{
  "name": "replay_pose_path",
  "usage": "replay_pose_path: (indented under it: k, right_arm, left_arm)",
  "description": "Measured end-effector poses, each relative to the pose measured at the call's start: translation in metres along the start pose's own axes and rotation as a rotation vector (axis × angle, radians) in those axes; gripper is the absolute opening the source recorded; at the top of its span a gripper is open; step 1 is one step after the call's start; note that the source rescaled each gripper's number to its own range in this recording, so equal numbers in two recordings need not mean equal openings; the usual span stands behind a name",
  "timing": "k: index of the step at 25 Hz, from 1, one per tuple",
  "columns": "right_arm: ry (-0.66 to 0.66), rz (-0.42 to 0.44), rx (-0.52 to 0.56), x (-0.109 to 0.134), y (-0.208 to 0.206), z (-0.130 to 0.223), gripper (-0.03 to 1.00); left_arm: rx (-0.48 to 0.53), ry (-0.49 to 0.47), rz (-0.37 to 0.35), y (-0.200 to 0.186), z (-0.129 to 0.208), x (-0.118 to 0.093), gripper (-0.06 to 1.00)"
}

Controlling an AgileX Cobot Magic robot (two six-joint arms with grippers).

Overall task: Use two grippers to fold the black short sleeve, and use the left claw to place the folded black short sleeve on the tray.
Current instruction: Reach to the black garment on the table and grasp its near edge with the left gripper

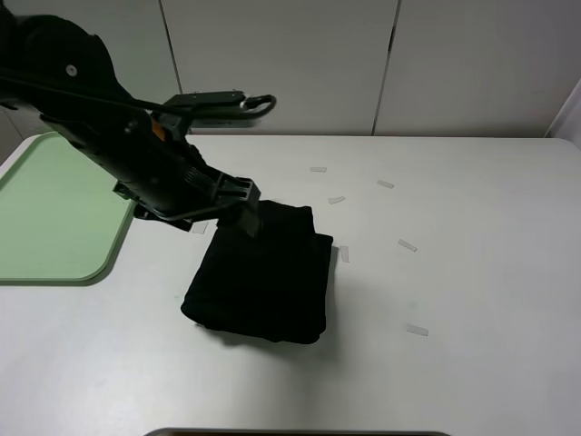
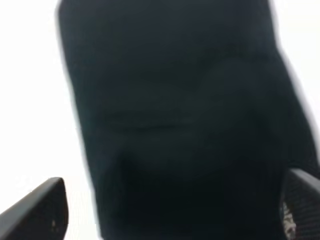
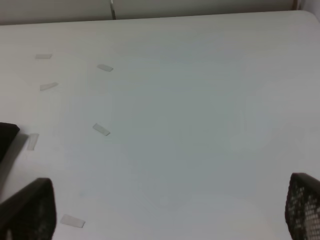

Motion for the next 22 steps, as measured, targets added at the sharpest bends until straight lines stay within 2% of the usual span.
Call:
replay_pose_path:
  k: [4, 7, 16, 22]
  right_arm:
    - [0.000, 0.000, 0.000, 0.000, 0.000, 0.000, 1.00]
    - [0.000, 0.000, 0.000, 0.000, 0.000, 0.000, 1.00]
    - [0.000, 0.000, 0.000, 0.000, 0.000, 0.000, 1.00]
    - [0.000, 0.000, 0.000, 0.000, 0.000, 0.000, 1.00]
  left_arm:
    - [0.021, -0.059, -0.049, 0.005, 0.005, 0.032, 0.85]
    - [0.034, -0.085, -0.068, 0.013, 0.012, 0.045, 0.85]
    - [0.116, -0.126, -0.099, 0.056, 0.028, 0.056, 0.85]
    - [0.098, -0.122, -0.096, 0.077, 0.026, 0.053, 0.85]
Point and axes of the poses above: a point on each arm's last joint axis where the gripper is mounted, y pointing out along that axis toward the gripper, x along the wrist's bending axis when the last joint is at zero, z = x × y, the point moved 10 cm from there along y, pointing out along that axis toward the gripper, and after that the axes turned 4 degrees about -y, right-handed, at the moved point
